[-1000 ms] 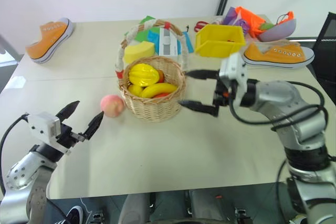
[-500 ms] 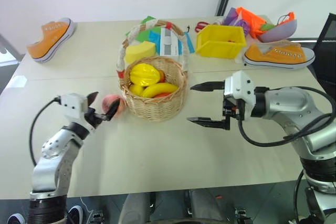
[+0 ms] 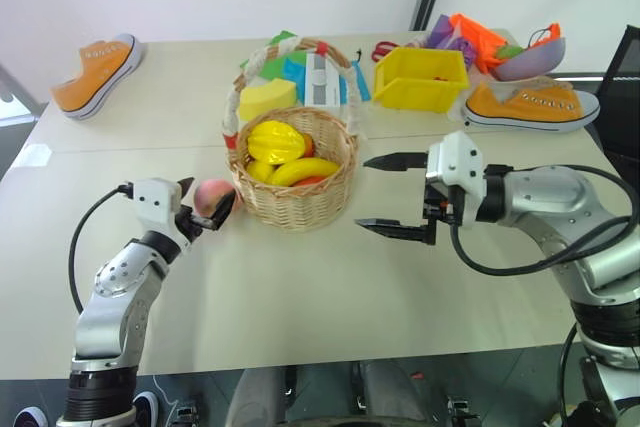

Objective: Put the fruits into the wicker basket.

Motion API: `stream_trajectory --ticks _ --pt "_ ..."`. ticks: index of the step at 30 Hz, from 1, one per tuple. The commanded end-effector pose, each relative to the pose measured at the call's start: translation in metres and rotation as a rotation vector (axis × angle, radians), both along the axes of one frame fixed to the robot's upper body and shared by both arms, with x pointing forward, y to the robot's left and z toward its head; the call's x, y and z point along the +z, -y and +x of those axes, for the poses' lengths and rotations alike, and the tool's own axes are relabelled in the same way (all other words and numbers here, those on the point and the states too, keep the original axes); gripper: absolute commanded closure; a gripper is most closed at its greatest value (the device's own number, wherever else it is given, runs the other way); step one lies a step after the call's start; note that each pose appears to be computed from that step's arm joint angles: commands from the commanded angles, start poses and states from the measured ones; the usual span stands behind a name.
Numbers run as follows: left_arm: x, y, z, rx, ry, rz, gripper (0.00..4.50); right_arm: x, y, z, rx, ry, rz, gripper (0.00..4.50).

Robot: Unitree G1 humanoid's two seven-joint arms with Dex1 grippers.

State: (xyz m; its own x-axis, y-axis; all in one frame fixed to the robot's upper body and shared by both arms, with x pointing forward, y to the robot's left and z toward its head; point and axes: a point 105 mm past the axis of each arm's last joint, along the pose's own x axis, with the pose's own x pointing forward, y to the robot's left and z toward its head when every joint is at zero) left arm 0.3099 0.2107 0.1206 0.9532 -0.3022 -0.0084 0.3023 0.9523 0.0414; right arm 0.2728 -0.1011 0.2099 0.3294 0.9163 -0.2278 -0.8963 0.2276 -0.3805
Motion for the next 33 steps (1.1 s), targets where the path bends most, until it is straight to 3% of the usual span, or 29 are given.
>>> stream_trajectory --ticks 1,3,6,8,9,15,17,22,24,26,30,33 --pt "-0.001 -0.001 -0.004 0.003 -0.008 0.033 0.00 0.010 -0.005 -0.002 0.022 0.045 0.013 0.04" --pt "-0.003 -0.003 -0.004 0.015 -0.011 0.057 0.00 0.010 -0.005 -0.001 0.023 0.045 0.013 0.04" --pt "-0.002 -0.007 -0.005 0.033 -0.001 0.058 0.84 0.010 -0.005 0.000 0.021 0.045 0.012 0.00" --pt "-0.002 -0.008 -0.005 0.038 -0.005 0.047 1.81 0.010 -0.005 0.001 0.021 0.046 0.011 0.00" --pt "0.001 -0.007 -0.006 0.028 0.008 0.039 2.06 0.010 -0.005 0.001 0.021 0.047 0.012 0.00" --pt "0.022 -0.016 -0.012 0.026 0.086 0.043 2.10 0.013 -0.004 0.004 0.010 0.050 0.026 0.00" --pt "0.036 -0.017 -0.026 -0.030 0.117 -0.002 2.10 0.018 0.001 0.006 -0.008 0.044 0.056 0.00" --pt "0.073 0.017 -0.085 -0.423 0.154 -0.164 2.10 0.030 0.013 0.009 -0.047 0.021 0.136 0.00" --pt "0.084 0.029 -0.097 -0.539 0.139 -0.254 2.10 0.029 0.014 0.010 -0.054 0.014 0.140 0.00" --pt "0.090 0.035 -0.092 -0.542 0.144 -0.266 2.10 0.027 0.013 0.009 -0.052 -0.002 0.139 0.00" --pt "0.103 0.051 -0.051 -0.417 0.227 -0.277 2.10 0.025 0.010 0.008 -0.039 -0.019 0.138 0.00" --pt "0.100 0.076 -0.032 -0.403 0.206 -0.277 2.10 0.026 0.010 0.009 -0.047 -0.018 0.144 0.00"
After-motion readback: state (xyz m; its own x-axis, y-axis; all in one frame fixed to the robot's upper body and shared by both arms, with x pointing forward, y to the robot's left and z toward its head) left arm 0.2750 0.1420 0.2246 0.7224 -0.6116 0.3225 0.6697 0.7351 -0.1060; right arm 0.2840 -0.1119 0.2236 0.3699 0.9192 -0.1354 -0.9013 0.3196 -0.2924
